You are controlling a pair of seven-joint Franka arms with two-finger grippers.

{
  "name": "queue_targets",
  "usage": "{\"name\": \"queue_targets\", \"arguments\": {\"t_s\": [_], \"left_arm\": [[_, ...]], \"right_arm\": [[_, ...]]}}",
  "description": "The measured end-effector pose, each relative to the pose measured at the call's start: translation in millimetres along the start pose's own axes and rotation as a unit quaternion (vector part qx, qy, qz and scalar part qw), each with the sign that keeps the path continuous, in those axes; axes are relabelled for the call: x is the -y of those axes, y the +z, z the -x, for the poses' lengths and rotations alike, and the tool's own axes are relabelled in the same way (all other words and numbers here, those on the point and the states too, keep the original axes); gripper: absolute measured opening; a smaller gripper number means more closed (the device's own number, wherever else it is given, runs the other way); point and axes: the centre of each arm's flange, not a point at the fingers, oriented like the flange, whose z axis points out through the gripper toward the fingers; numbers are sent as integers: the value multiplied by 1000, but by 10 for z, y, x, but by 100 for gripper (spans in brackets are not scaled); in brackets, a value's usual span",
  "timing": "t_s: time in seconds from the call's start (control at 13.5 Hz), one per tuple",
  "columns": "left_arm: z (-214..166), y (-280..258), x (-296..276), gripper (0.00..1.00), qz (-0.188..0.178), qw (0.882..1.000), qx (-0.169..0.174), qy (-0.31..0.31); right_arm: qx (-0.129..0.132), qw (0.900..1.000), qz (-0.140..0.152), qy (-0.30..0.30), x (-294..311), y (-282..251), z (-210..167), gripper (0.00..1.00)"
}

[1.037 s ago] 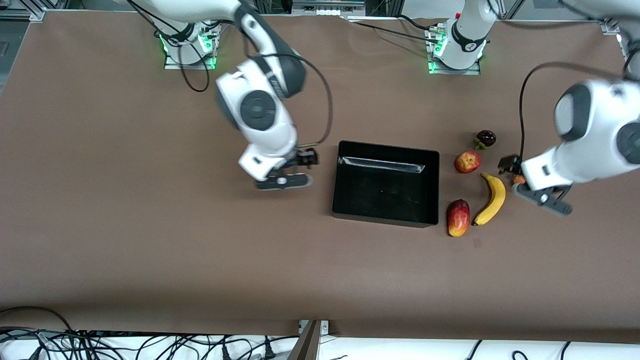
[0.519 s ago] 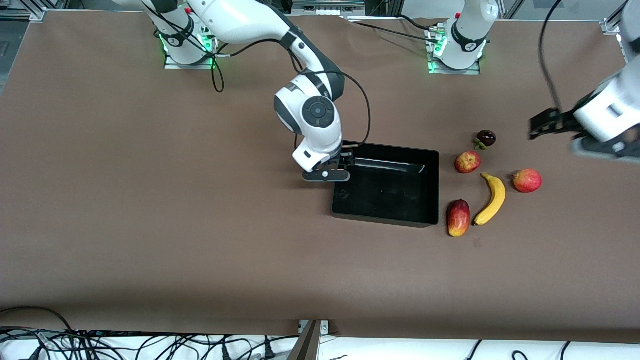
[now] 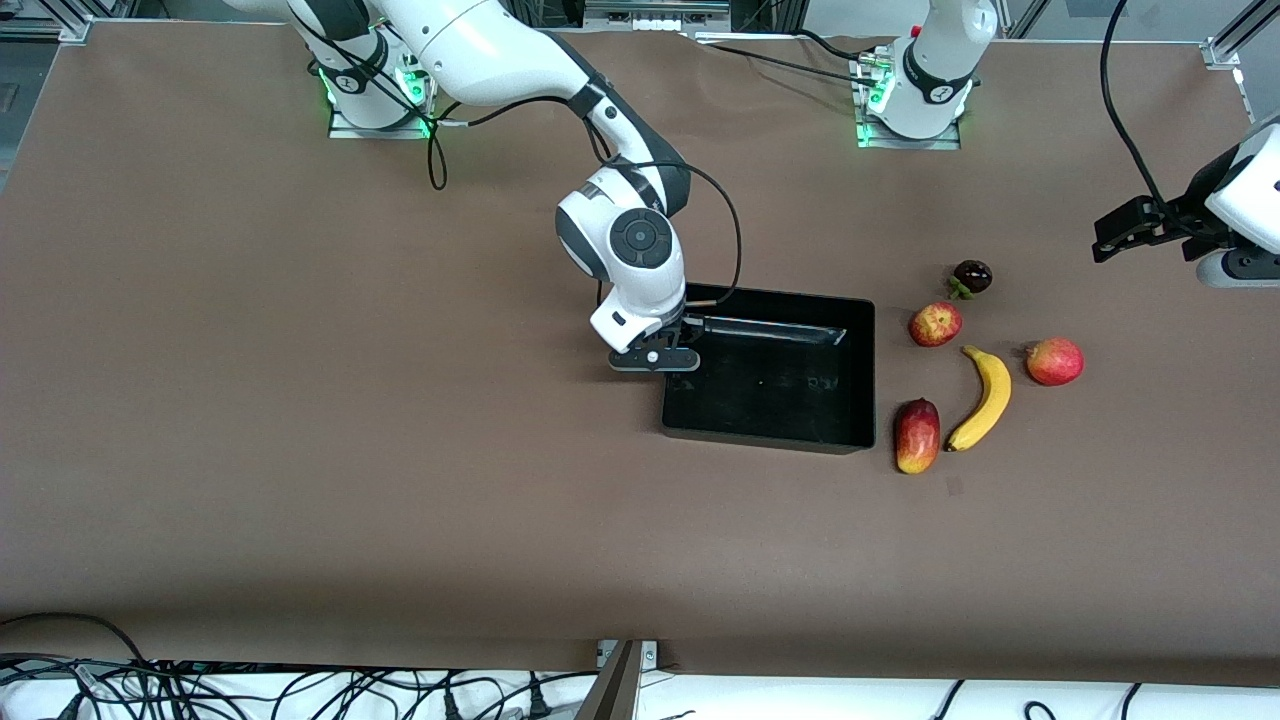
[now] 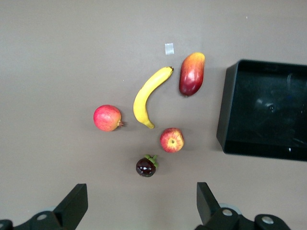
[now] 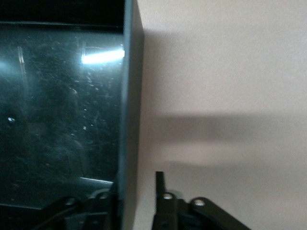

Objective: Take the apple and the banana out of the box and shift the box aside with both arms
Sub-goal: 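Grasp the rim of the empty black box with the right gripper, then drag the black box across the table toward the right arm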

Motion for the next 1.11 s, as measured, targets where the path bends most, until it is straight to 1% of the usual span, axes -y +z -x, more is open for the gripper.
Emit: {"name": "queue_targets", "arguments": {"t_s": [0.07, 0.15, 0.37, 0.59, 0.74, 0.89, 0.96, 1.11], "left_arm": [[-1, 5, -2, 100, 0, 1000, -1, -1], [-1, 10, -1, 100, 0, 1000, 0, -2], [5, 27, -2, 100, 0, 1000, 3, -2], [9, 35, -9, 100, 0, 1000, 5, -1], [10, 35, -26, 100, 0, 1000, 5, -1], [12, 36, -32, 100, 0, 1000, 6, -4], [12, 36, -34, 100, 0, 1000, 6, -4], [12, 36, -36, 100, 0, 1000, 6, -5]], "right_arm": [[-2, 1000, -1, 2, -14, -24, -31, 12], [-2, 1000, 0, 5, -47, -56, -76, 4], [7, 1000, 9, 10, -259, -252, -310, 4], [29, 999, 27, -18, -778, -802, -702, 4], [43, 998, 27, -48, -1454, -1315, -1101, 4], [53, 996, 18, -67, -2280, -1666, -1475, 4], [58, 996, 16, -68, -2702, -1724, -1623, 4], [74, 995, 14, -64, -3527, -1643, -1811, 4]]}}
